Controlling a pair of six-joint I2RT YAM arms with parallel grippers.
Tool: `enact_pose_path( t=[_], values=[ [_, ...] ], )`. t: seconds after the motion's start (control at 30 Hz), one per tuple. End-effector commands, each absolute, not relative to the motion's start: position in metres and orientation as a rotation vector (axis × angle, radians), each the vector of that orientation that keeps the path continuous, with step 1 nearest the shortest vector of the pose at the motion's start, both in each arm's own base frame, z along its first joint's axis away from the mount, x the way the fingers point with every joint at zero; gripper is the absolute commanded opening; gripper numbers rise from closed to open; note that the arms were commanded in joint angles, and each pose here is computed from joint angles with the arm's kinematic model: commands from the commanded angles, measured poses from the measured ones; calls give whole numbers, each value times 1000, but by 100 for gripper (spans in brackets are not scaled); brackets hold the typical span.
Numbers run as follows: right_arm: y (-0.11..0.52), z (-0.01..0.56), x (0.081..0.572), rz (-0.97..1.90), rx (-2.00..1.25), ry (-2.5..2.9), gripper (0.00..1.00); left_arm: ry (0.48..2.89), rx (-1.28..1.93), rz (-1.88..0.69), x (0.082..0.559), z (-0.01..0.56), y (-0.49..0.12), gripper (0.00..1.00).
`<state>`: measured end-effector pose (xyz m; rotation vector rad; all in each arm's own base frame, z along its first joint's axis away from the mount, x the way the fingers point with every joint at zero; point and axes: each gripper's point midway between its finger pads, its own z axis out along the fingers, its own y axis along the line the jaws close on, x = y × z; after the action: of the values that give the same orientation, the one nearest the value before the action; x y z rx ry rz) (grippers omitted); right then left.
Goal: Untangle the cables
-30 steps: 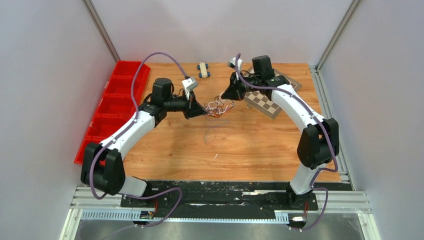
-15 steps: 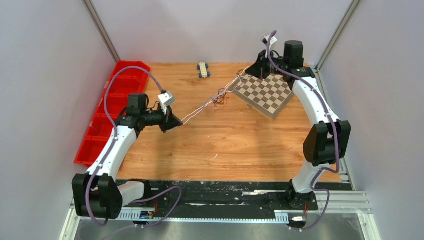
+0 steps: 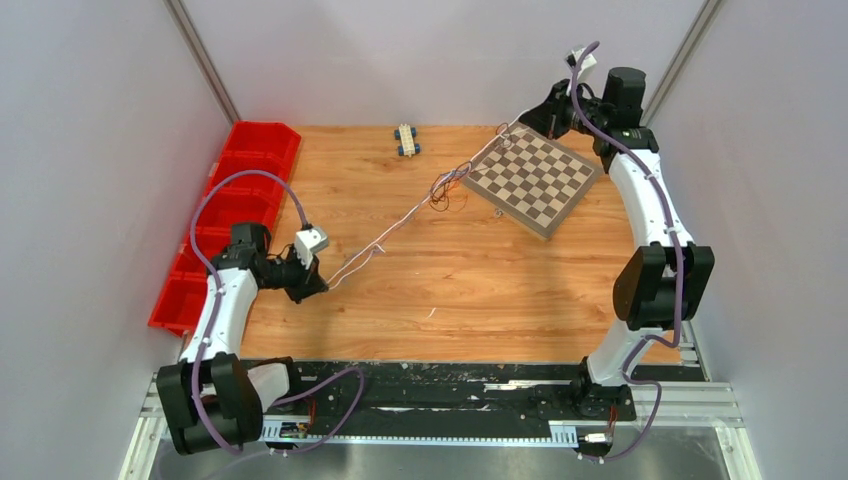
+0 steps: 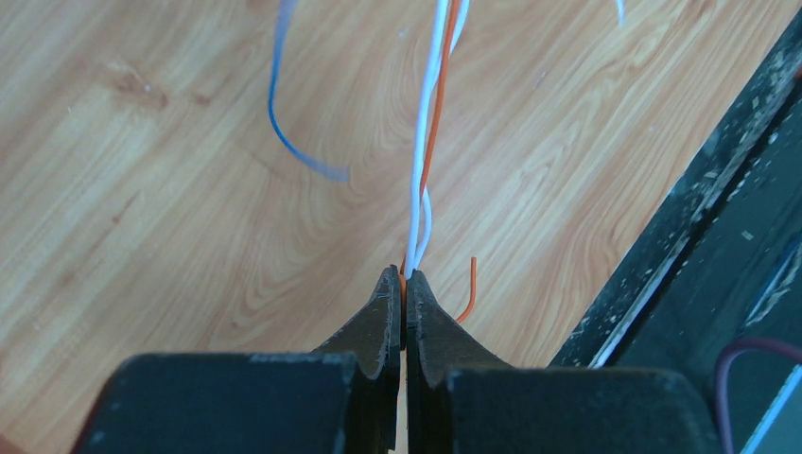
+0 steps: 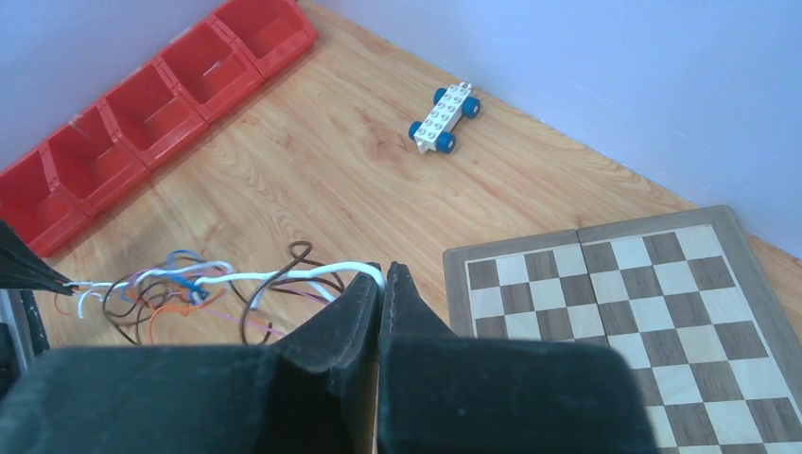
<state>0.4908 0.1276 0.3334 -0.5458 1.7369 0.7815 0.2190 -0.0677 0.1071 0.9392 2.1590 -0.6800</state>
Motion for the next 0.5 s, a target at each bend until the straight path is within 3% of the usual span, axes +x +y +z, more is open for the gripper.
enact_pose_path(
  t=[0.0, 0.47],
  values=[
    [105, 385, 498, 700, -514, 1601, 0, 2247, 1023, -562, 198, 82, -41, 0],
    [44, 418, 512, 606, -393, 1536, 0, 2404, 1036, -436, 186, 43, 10, 0]
  ],
)
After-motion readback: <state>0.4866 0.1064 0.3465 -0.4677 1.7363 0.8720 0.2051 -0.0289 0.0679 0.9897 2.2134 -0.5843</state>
